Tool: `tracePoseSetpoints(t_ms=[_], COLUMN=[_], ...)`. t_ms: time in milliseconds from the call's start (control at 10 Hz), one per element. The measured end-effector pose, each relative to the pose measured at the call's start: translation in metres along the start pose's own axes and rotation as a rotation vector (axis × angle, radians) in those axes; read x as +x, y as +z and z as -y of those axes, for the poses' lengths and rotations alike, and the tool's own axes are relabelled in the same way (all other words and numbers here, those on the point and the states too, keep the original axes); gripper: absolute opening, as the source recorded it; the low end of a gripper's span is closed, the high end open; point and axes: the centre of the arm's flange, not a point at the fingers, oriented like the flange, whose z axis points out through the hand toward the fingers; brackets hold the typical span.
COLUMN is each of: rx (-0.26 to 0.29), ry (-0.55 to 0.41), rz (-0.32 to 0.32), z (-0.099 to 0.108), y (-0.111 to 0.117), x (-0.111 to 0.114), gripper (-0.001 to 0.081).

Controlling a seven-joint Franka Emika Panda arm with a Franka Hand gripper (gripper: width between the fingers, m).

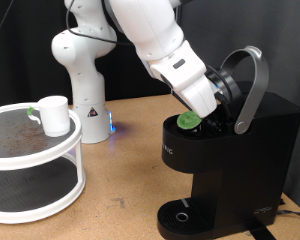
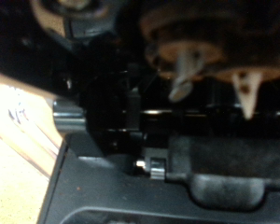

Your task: Make a cup of coffee with the keurig machine

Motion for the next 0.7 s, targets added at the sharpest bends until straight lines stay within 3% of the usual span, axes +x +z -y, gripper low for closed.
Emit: tracePoseSetpoints(t_ms=[600, 700], rx=[-0.002, -0.024], ry=[0.014, 0.018], rz=[0.001, -0.024], z=[-0.0032, -0.0051], y=[0.0112, 0.01], x=[0.002, 0.0038], gripper=[0.0807, 0.0807])
